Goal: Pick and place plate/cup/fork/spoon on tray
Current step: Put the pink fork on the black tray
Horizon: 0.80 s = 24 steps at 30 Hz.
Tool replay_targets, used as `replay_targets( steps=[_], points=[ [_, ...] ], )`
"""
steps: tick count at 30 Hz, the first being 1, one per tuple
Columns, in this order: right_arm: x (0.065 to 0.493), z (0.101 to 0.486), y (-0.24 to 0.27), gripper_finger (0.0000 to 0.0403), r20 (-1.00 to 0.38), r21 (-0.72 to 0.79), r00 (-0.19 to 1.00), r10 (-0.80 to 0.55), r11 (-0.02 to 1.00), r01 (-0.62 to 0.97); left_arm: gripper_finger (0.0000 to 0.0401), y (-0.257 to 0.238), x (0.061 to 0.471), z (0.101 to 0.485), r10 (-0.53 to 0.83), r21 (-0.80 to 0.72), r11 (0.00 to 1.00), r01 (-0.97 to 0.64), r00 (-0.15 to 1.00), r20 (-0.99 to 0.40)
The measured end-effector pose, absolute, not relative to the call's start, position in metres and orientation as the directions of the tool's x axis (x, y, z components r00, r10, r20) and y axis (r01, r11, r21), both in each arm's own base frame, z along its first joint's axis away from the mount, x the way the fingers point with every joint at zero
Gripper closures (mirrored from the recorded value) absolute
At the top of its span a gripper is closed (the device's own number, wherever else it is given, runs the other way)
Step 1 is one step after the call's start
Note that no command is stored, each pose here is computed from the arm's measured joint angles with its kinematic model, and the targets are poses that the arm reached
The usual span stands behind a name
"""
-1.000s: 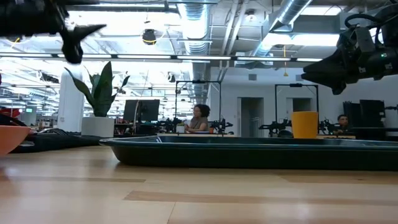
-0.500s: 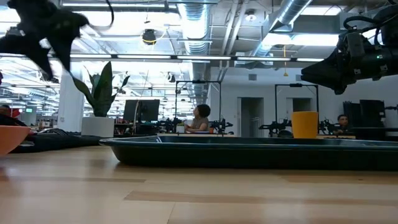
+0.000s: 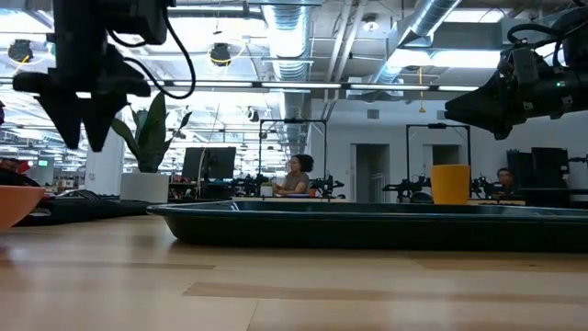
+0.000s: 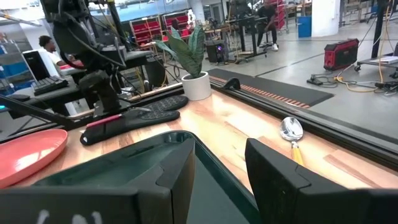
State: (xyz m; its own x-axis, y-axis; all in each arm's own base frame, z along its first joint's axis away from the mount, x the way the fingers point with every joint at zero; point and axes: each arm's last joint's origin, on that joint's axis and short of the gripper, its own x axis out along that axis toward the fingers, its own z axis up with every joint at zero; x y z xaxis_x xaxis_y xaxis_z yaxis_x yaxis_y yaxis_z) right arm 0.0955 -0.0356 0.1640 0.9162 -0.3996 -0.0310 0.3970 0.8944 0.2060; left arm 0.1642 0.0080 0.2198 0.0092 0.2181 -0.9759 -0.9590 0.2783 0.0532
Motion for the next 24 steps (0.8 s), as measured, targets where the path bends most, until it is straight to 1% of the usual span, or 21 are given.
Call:
replay_targets(
  steps=[4,10,15,19,21,24],
  points=[
    [0.096,0.164,-0.036,0.0235,-0.031,0.207,0.916,-0.399,0.894,0.397,0.0209,0.007,0.163,0.202,0.149,-0.015,0.259,-0.966,0.055,-0.987],
    [0.096,0.164,-0.036,0.0235,-0.031,0.208,0.916,-0.399,0.894,0.397,0.0209,0.006,0.149,0.18,0.156,0.048,0.185,-0.982,-0.018,-0.988],
    [0.096,0.164,-0.036,0.0235,-0.031,0.208,0.916,-0.399,0.894,0.397,0.0209,0.005,0.148,0.168,0.152,0.027,0.194,-0.981,0.003,-0.988],
    [0.096,0.164,-0.036,0.0235,-0.032,0.207,0.916,-0.399,0.894,0.397,0.0212,0.005,0.142,0.152,0.123,0.017,0.168,-0.986,0.004,-0.992],
    [0.096,0.164,-0.036,0.0235,-0.032,0.207,0.916,-0.399,0.894,0.397,0.0225,0.004,0.14,0.145,0.108,0.011,0.159,-0.987,0.006,-0.994],
    [0.096,0.164,-0.036,0.0235,-0.031,0.207,0.916,-0.399,0.894,0.397,0.0268,0.004,0.139,0.142,0.098,-0.003,0.143,-0.99,0.017,-0.995]
  ],
)
